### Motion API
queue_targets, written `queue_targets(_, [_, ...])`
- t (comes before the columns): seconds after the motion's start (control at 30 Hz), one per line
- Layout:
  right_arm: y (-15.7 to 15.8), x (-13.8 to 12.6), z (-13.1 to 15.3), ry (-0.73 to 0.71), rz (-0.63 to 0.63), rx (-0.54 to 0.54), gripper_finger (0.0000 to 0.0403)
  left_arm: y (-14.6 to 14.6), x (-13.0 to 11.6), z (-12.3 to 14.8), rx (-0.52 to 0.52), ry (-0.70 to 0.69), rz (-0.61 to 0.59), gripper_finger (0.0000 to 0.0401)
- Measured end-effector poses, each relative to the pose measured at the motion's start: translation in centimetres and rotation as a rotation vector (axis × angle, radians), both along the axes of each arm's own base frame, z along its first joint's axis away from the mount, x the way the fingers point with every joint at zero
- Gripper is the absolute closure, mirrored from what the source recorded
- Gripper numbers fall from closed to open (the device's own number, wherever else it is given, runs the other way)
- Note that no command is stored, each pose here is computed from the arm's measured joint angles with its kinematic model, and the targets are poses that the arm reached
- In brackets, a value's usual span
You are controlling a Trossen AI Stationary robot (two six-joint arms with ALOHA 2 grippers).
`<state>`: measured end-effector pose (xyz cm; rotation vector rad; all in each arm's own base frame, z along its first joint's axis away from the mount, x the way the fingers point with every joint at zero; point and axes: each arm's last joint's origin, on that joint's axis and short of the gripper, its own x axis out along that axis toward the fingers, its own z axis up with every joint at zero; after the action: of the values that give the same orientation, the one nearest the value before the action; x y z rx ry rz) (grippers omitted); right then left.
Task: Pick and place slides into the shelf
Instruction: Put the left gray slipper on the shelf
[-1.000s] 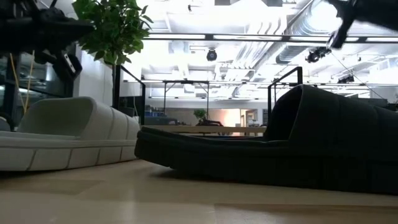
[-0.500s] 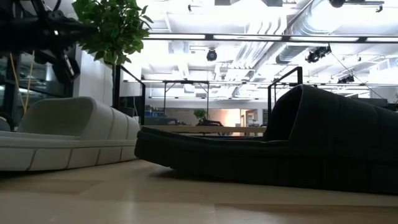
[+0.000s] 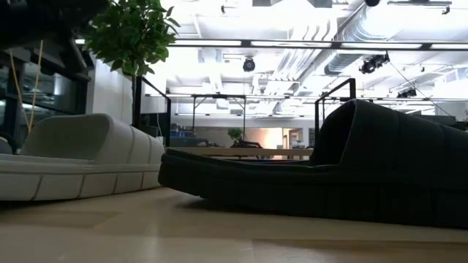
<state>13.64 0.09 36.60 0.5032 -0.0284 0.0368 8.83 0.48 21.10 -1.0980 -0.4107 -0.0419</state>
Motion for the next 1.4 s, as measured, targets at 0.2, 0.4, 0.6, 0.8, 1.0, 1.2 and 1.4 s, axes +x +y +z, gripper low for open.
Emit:
queue_targets(0.2, [0.0,0.9,-0.2,0.034,0.001,0.003,0.0402,0.0,-0.9,4.0,0.046,-0.017,0.017,0.04])
queue_targets(0.4, [0.0,1.3,-0.4,0.047,0.005,0.014,0.0402,-0.1,-1.1,8.2,0.115,0.126,0.007,0.04])
queue_targets(0.6, [0.0,1.3,-0.4,0.048,0.005,0.015,0.0402,-0.5,0.5,11.5,0.172,0.209,-0.126,0.04])
queue_targets(0.8, [0.0,1.3,-0.4,0.048,0.004,0.019,0.0402,-1.0,3.7,12.8,0.142,0.29,-0.328,0.04])
queue_targets(1.0, [0.0,1.3,-0.4,0.049,0.012,0.019,0.0402,-1.6,7.2,12.3,0.0,0.413,-0.516,0.04])
queue_targets(1.2, [0.1,1.3,-0.4,0.049,0.031,0.019,0.0402,-4.0,9.5,12.3,-0.079,0.492,-0.706,0.0401])
queue_targets(1.4, [0.1,1.3,-0.4,0.05,0.034,0.015,0.0402,-7.0,10.7,13.0,-0.042,0.518,-0.741,0.0401])
